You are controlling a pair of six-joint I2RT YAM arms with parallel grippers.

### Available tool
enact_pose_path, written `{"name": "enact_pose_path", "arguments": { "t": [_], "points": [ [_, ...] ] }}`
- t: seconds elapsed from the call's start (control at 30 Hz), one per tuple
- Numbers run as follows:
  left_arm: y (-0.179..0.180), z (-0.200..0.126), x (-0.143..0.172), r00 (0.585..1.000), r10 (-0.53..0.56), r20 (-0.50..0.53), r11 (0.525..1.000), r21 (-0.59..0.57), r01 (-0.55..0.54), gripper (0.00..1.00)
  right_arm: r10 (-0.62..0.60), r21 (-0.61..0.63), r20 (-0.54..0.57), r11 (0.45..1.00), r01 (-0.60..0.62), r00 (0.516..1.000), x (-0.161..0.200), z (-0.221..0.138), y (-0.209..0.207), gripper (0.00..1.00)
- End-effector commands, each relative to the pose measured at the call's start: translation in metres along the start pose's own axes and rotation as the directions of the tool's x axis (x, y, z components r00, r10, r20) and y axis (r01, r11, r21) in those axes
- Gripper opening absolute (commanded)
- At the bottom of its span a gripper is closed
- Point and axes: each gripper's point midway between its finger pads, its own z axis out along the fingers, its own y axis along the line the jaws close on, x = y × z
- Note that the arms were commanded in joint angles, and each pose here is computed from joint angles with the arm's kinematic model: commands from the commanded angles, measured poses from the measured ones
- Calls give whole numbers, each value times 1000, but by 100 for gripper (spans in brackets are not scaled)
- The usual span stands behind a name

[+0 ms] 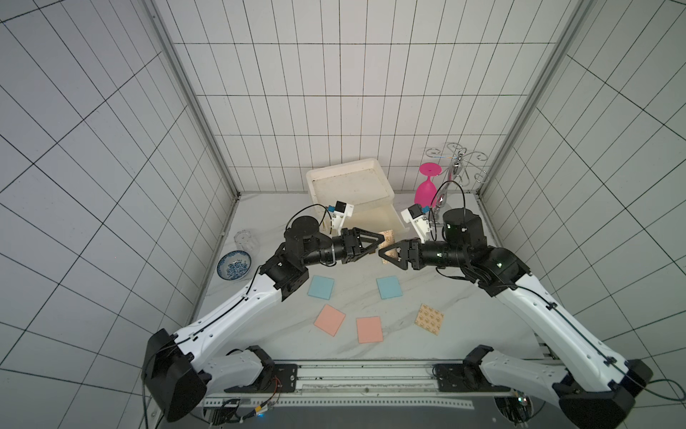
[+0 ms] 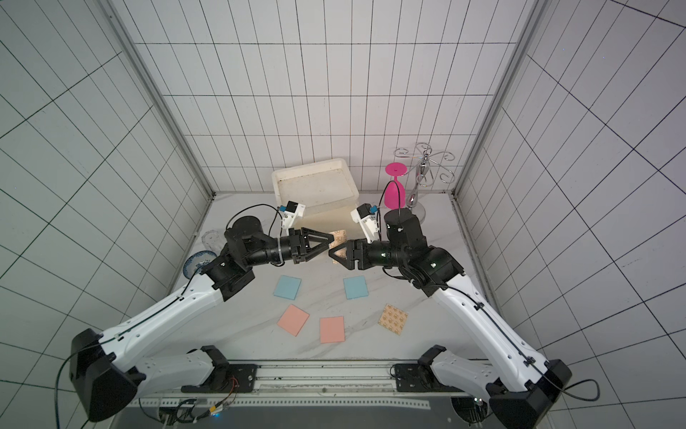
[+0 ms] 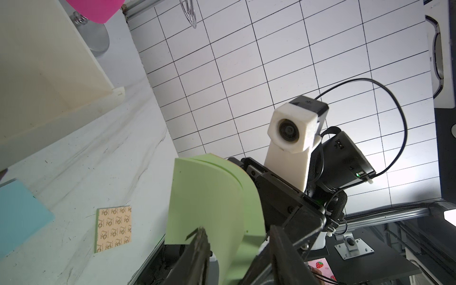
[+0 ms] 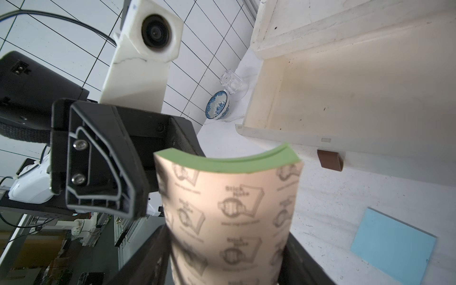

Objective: Please put the sticky notes in the drawer by color
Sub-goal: Pick up the sticky notes from the center of the board.

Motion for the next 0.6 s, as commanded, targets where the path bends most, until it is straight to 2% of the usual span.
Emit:
{"name": "enact_pose_path", "arguments": {
  "t": [0.0,0.3,0.47,0.57],
  "points": [
    [-4,3,0,1000,16,-5,1000,20,-16,40,-35,-56,37,998,37,999,-13,-5,20,67],
    [-6,2,-1,1000,22,2,1000,20,-22,14,-28,-39,20,999,29,999,-8,-2,14,70],
    [-4,-5,-5,998,50,36,999,-17,-50,7,-39,24,20,999,39,999,-6,-8,5,89],
    [2,-21,-17,995,59,78,998,-42,-56,4,-24,48,27,999,23,999,-6,-17,-1,94]
  ]
}}
